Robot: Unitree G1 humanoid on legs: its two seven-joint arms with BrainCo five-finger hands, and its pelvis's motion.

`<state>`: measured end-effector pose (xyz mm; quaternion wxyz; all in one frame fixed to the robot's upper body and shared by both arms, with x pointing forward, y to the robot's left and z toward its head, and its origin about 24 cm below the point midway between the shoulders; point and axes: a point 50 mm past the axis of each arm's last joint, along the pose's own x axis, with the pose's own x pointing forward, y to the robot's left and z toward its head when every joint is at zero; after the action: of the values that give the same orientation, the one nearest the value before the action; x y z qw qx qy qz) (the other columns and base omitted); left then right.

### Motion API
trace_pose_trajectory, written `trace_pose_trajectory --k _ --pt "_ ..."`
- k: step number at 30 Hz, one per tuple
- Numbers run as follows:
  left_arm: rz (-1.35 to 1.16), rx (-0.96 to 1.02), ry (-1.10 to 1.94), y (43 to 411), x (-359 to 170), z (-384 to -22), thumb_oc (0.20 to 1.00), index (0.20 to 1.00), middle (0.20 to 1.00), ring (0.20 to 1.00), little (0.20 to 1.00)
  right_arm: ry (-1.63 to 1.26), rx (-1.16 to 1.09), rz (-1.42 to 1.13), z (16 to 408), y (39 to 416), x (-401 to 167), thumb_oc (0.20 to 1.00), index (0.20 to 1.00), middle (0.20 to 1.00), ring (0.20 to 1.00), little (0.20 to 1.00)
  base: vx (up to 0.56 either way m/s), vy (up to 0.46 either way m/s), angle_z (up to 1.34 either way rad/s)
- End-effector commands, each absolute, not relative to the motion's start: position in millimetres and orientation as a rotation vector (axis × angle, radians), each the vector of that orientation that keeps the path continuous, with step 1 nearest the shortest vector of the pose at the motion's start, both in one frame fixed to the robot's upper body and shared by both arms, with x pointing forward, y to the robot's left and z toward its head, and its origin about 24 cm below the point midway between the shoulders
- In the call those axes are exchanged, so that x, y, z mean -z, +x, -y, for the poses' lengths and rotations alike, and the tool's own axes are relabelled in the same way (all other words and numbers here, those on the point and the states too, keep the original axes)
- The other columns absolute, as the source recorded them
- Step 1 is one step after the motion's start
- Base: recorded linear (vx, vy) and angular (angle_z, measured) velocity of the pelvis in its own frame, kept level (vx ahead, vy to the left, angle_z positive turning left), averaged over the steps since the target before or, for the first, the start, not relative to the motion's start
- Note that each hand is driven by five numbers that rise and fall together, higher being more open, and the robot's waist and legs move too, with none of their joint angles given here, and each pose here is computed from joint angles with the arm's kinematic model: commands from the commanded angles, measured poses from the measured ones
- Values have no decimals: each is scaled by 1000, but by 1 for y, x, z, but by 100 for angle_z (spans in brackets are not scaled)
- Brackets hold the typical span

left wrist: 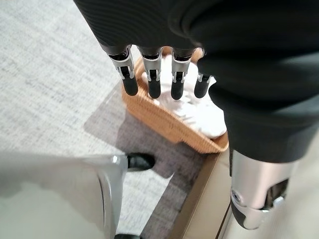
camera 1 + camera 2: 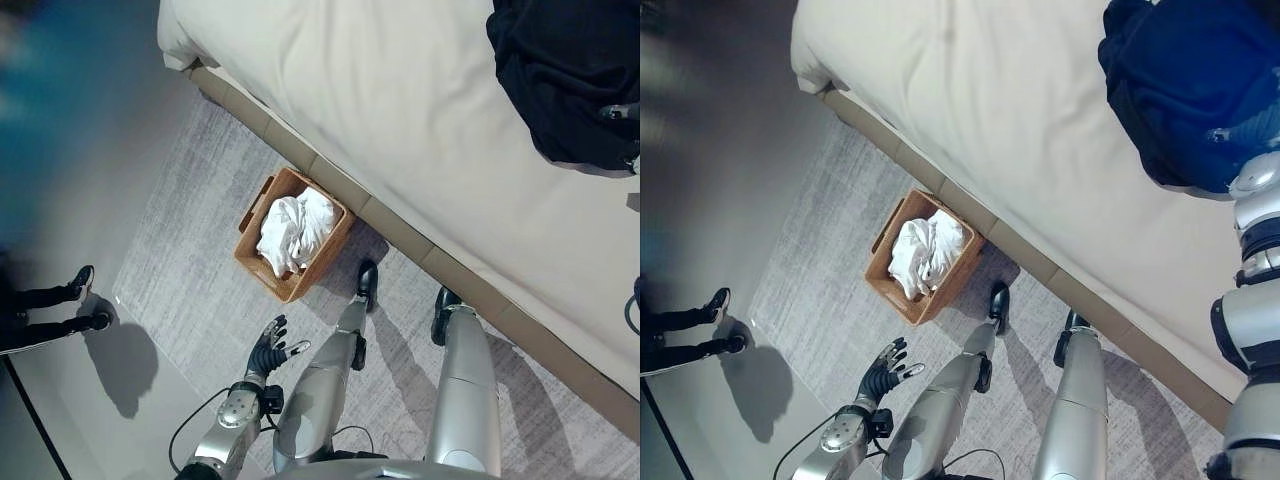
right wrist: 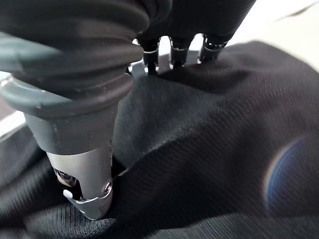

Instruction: Pick up clothes into the bucket

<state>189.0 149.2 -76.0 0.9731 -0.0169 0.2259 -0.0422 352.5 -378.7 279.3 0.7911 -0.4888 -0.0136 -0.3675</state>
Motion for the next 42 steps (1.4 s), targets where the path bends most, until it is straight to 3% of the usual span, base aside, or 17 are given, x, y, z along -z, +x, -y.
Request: trace_pose_trajectory --k 1,11,12,13,29,42 --pt "-390 73 -35 211 64 -156 1000 1000 1000 1000 1000 -1078 804 128 381 342 -329 1000 1000 1000 1000 1000 0 0 0" --pt "-375 105 -25 219 60 -153 1000 1000 1000 1000 1000 -1082 673 77 372 352 -316 1000 1000 1000 1000 1000 0 0 0" --pt "-365 105 -30 221 58 -153 1000 1000 1000 1000 1000 -1078 658 82 370 354 -315 667 667 667 667 667 0 9 3" --pt "-356 105 -33 223 56 -152 1000 1000 1000 1000 1000 -1073 657 93 368 355 -316 200 200 200 200 200 0 0 0" --pt "-325 82 -18 228 51 -158 1000 1000 1000 1000 1000 -979 617 221 348 363 -317 200 200 200 200 200 -7 20 1" --pt "-320 -76 105 225 46 -223 1000 1000 1000 1000 1000 -883 407 589 275 367 -350 200 200 200 200 200 -1 115 -35"
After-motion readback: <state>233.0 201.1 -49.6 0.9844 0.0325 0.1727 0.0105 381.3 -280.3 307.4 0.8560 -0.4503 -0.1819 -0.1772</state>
